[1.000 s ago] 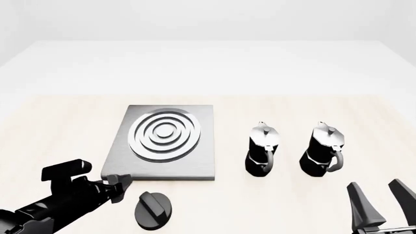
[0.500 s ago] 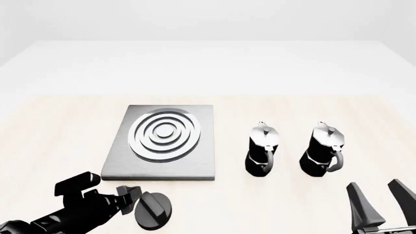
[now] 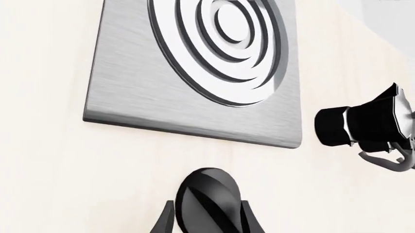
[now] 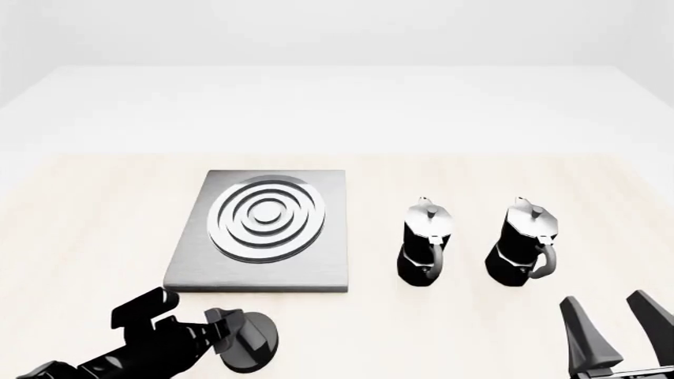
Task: Turn off the stove.
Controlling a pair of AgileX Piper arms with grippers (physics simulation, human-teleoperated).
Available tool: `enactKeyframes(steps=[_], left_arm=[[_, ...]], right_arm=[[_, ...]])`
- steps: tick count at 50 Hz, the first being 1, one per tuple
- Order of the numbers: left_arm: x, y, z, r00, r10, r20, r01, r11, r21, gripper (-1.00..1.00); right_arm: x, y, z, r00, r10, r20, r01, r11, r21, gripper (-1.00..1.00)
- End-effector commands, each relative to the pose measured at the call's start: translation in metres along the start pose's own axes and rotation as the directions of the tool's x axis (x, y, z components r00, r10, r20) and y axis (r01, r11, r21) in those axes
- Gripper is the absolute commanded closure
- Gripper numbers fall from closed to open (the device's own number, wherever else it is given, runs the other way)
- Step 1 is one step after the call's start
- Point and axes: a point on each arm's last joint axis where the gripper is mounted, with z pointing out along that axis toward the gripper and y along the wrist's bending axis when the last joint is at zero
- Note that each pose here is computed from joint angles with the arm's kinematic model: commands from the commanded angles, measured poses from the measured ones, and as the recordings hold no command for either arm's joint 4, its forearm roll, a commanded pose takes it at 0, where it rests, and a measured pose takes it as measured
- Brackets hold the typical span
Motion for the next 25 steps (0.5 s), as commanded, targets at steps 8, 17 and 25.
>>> enactKeyframes(steps=[8,17,25], left_arm=[[0.002,-0.008,0.008,1.000,-0.012,-0.006,0.012,0.999,0.036,-1.00],[0.004,-0.010,0.013,1.000,-0.017,-0.012,0.018,0.999,0.049,-1.00],[0.006,-0.011,0.016,1.000,-0.018,-0.020,0.019,0.999,0.051,-1.00]], right_arm=[[0.000,0.000,0.000,1.000,-0.003,-0.004,0.002,1.000,-0.004,-1.00],[0.001,0.000,0.000,1.000,-0.005,-0.006,0.005,1.000,-0.004,-1.00],[0.001,0.000,0.000,1.000,-0.004,-0.006,0.003,1.000,-0.003,-1.00]])
